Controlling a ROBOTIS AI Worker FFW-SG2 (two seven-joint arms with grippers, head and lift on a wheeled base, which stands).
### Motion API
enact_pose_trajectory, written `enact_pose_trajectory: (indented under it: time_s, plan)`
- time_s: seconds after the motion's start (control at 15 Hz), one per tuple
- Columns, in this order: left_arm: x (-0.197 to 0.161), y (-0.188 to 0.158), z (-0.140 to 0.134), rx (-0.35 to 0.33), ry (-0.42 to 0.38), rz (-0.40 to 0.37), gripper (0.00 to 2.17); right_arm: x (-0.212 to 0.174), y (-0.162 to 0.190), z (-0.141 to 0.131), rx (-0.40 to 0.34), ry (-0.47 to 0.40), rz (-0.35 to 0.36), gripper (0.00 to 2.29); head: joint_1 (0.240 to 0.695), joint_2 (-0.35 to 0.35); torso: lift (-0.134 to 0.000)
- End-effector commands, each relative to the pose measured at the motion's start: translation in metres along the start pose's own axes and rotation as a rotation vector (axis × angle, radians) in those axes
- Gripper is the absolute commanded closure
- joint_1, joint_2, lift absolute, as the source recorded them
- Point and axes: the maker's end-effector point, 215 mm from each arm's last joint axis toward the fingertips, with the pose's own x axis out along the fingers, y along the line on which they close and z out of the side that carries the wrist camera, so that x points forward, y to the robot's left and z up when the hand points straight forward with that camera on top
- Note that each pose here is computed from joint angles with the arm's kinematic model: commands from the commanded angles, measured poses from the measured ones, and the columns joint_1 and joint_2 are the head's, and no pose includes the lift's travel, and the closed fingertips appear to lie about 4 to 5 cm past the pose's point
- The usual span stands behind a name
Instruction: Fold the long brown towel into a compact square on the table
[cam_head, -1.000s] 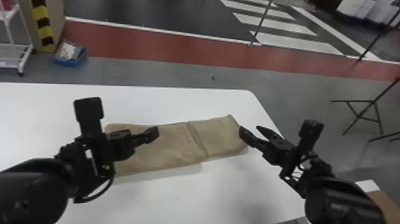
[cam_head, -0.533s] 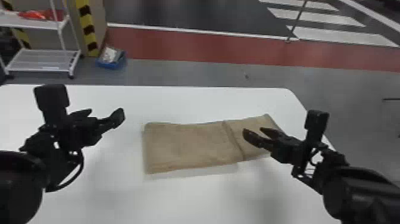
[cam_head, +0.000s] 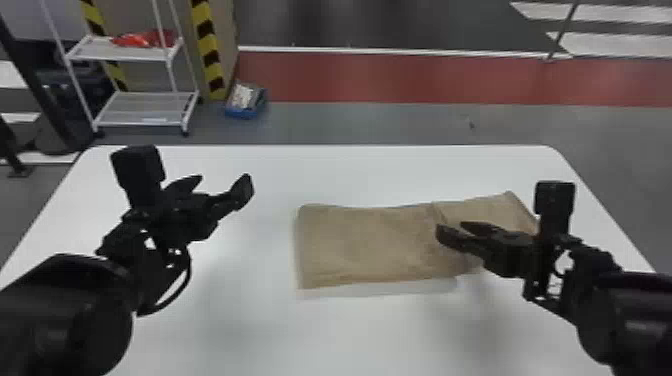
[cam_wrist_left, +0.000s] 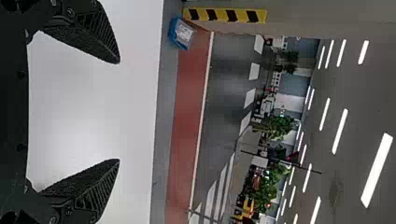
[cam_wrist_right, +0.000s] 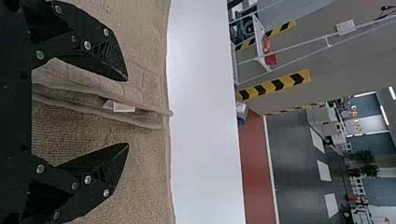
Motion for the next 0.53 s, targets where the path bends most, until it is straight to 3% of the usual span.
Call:
enact_pose_trajectory:
  time_s: [0.0, 0.47]
  plan:
    - [0.0007, -0.0075, 0.0009, 0.023, -0.013, -0.004, 0.15, 0.0051, 0.0039, -0.0089, -0.007, 0.036, -0.002, 0.47, 0.695, -0.049, -0.128]
    - [0.0013, -0.0130, -0.0011, 0.022, -0.008, -0.013, 0.15, 0.0063, 0.0025, -0.0157, -0.004, 0.054, -0.005, 0.59, 0.695, -0.054, -0.128]
